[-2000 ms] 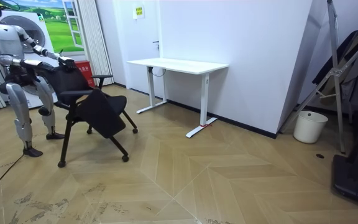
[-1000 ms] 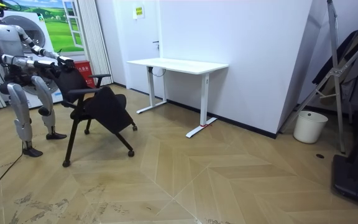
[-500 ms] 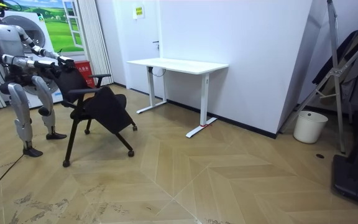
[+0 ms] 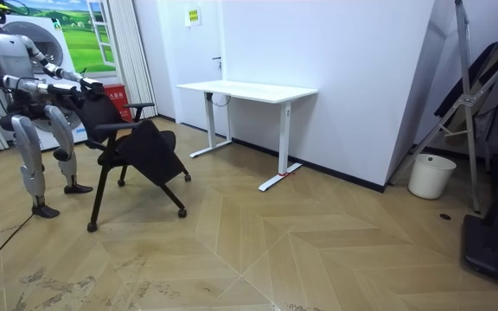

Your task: Push chair

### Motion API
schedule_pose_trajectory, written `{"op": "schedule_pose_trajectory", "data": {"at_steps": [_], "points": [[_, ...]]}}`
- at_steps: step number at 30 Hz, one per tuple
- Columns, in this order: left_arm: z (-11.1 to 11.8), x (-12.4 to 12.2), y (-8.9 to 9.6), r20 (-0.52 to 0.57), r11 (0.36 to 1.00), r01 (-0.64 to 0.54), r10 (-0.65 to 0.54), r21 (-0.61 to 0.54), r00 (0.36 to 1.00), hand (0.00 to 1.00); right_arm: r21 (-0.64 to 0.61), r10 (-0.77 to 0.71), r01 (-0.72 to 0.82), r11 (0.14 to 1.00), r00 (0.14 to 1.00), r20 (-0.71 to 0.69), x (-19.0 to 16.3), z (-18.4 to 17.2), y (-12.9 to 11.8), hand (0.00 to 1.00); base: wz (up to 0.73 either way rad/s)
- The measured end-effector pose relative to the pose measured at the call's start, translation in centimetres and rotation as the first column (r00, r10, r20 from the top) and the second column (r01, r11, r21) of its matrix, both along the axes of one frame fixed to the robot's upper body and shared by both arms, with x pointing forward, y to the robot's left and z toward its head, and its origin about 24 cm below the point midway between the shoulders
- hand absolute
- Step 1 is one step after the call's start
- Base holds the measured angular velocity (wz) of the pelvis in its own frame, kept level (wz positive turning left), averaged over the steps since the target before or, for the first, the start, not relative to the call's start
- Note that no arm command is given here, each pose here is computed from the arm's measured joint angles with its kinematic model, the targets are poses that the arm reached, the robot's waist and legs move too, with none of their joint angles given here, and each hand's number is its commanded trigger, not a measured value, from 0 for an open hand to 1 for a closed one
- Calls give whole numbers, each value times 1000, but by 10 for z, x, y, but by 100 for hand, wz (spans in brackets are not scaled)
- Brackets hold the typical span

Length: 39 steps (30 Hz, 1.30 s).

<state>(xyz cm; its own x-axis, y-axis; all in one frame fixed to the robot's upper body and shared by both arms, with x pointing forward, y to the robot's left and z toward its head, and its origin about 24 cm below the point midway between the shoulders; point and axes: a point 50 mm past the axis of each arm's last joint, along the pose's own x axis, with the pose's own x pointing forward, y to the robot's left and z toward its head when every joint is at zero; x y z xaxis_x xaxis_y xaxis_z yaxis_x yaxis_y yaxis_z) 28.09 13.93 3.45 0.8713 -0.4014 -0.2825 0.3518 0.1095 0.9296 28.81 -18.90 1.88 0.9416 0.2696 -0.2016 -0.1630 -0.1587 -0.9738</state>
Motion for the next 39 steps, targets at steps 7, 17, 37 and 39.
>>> {"op": "schedule_pose_trajectory", "data": {"at_steps": [7, 17, 37, 39], "points": [[-3, 1, 3, -3, 1000, 12, -12, 18, 1000, 100, 5, 4, -4, 1000, 1000, -16, -4, -4, 0, 100, 1], [-8, 18, 8, 24, 998, 12, -13, 54, 1000, 100, 23, -14, 15, 1000, 999, -40, 12, -12, 3, 100, 15], [-27, 8, 20, 4, 1000, -17, 17, 9, 1000, 100, 61, 34, -31, 998, 999, -42, 2, -24, 6, 100, 3], [-28, 5, 22, 3, 1000, -14, 14, 11, 1000, 100, 67, 40, -37, 997, 998, -50, 0, -26, 8, 100, -14]]}}
